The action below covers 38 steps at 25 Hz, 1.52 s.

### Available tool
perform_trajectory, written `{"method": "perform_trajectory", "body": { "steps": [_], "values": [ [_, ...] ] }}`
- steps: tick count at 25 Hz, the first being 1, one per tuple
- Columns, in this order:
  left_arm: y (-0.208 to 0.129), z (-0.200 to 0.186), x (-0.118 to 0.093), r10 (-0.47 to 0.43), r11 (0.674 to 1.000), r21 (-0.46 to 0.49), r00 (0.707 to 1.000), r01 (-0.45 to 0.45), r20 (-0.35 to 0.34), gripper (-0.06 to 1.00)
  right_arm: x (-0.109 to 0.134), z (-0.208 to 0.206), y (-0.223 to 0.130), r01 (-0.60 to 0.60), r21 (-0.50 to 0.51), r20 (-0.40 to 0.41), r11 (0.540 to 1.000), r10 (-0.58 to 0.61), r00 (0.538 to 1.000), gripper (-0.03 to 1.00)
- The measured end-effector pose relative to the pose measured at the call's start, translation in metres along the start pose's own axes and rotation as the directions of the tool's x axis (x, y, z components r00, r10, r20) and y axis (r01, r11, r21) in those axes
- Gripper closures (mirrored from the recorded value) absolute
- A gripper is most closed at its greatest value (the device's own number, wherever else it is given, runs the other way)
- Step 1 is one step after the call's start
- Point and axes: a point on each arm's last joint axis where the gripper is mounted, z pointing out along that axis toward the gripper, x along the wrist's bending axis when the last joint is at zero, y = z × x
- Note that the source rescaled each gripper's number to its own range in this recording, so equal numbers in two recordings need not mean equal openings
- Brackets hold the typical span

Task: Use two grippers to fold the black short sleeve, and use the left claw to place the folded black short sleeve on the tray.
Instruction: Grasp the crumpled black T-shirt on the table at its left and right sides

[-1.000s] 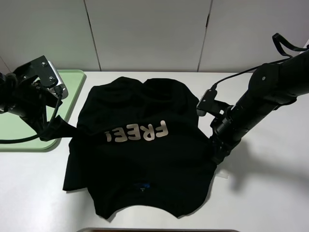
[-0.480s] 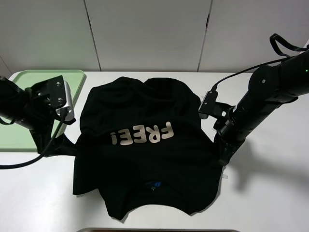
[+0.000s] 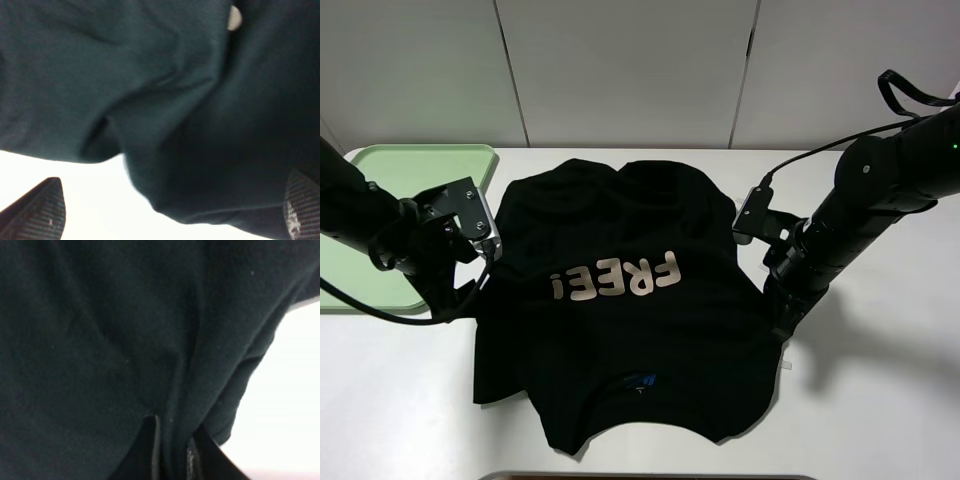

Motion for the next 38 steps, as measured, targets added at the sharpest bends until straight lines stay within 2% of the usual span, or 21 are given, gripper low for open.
{"method": "perform_trajectory", "body": {
  "steps": [8, 14, 17, 23, 28, 30, 32, 38],
  "values": [
    [0.006, 0.015, 0.012, -0.011, 1.000, 0.011, 1.000, 0.011, 0.005, 0.09, -0.002, 0.000, 0.001, 0.001, -0.013, 0.019, 1.000, -0.001, 1.000, 0.94],
    [0.014, 0.027, 0.022, -0.123, 0.992, -0.030, 0.992, 0.123, 0.000, 0.10, -0.002, 0.000, 0.001, 0.001, -0.015, 0.021, 1.000, -0.001, 1.000, 0.94],
    [0.019, 0.028, 0.025, -0.146, 0.987, -0.063, 0.989, 0.146, -0.006, 0.10, -0.002, 0.000, 0.002, 0.001, -0.019, 0.026, 1.000, -0.001, 1.000, 0.94],
    [0.025, 0.029, 0.022, -0.058, 0.994, -0.092, 0.998, 0.058, 0.001, 0.15, -0.004, 0.000, 0.003, 0.004, -0.028, 0.040, 1.000, -0.003, 0.999, 0.94],
    [0.039, 0.039, 0.003, 0.102, 0.991, -0.087, 0.995, -0.100, 0.014, 0.16, -0.004, 0.000, 0.003, 0.004, -0.028, 0.040, 1.000, -0.003, 0.999, 0.94],
    [0.041, 0.049, -0.004, 0.136, 0.989, -0.064, 0.990, -0.135, 0.019, 0.16, -0.004, 0.000, 0.003, 0.004, -0.028, 0.040, 1.000, -0.003, 0.999, 0.94],
    [0.039, 0.060, -0.008, 0.149, 0.988, -0.036, 0.988, -0.148, 0.026, 0.16, -0.004, 0.000, 0.003, 0.000, -0.030, 0.039, 1.000, 0.002, 0.999, 0.94],
    [0.039, 0.063, -0.008, 0.106, 0.994, -0.032, 0.994, -0.105, 0.023, 0.18, -0.003, 0.000, 0.003, -0.006, -0.028, 0.037, 1.000, 0.007, 0.999, 0.94]
  ]
}}
